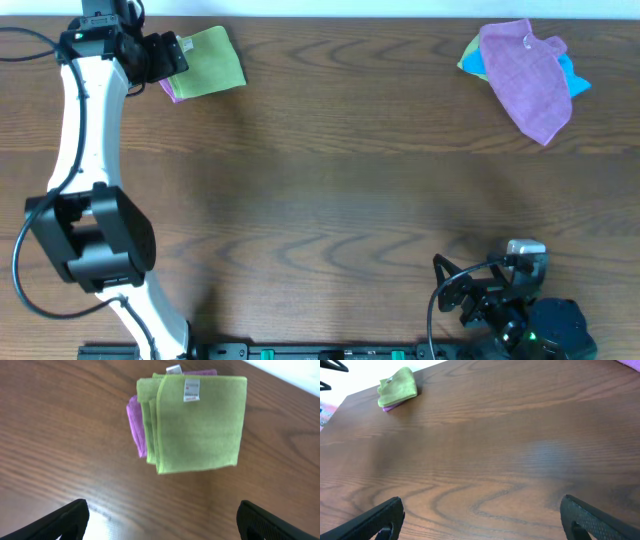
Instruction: Fold the cloth
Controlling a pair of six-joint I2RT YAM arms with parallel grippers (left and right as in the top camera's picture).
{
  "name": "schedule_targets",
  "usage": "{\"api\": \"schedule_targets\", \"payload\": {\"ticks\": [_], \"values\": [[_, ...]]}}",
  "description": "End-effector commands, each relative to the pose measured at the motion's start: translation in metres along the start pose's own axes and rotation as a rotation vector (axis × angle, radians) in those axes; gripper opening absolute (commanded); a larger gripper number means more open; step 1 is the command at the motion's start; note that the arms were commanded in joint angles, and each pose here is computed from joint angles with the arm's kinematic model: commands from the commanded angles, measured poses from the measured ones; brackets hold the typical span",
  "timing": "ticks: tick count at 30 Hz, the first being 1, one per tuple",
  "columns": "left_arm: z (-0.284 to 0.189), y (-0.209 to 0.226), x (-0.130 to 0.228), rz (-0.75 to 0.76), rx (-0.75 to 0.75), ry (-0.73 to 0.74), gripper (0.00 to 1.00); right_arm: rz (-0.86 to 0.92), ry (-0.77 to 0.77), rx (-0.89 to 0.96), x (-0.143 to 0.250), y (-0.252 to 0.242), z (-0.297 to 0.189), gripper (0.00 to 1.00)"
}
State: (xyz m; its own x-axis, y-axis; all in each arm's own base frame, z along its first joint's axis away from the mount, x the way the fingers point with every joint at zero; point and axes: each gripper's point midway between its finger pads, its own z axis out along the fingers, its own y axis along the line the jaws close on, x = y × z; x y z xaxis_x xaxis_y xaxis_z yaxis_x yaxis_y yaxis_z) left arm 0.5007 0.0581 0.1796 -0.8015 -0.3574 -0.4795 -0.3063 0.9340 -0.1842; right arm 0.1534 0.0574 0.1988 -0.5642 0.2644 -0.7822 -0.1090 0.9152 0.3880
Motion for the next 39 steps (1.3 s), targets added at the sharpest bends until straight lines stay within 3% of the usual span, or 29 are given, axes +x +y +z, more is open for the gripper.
{"api": "schedule_targets", "payload": {"ticks": [1,11,18,28,32,39], "values": [[-0.027,-0.001,-0.005,0.025,0.001,-0.03,0.95,0.022,-0.01,0.016,-0.001,-0.003,0.0,0.99],[-0.041,-0.002,0.015,0.013,0.007,0.042,0.95,0.022,-0.01,0.016,-0.001,-0.003,0.0,0.99],[-0.048,0.013,0.059,-0.028,-0.045,0.224,0.95,0.022,-0.01,0.016,-0.001,-0.003,0.0,0.99],[-0.061,0.019,0.101,0.063,-0.064,0.404,0.95,0.022,-0.01,0.016,-0.001,-0.003,0.0,0.99],[-0.068,0.014,0.102,0.08,-0.051,0.393,0.95,0.022,-0.01,0.016,-0.001,-0.003,0.0,0.99],[-0.092,0.002,0.097,0.123,-0.01,0.231,0.95,0.022,-0.01,0.016,-0.001,-0.003,0.0,0.99]]}}
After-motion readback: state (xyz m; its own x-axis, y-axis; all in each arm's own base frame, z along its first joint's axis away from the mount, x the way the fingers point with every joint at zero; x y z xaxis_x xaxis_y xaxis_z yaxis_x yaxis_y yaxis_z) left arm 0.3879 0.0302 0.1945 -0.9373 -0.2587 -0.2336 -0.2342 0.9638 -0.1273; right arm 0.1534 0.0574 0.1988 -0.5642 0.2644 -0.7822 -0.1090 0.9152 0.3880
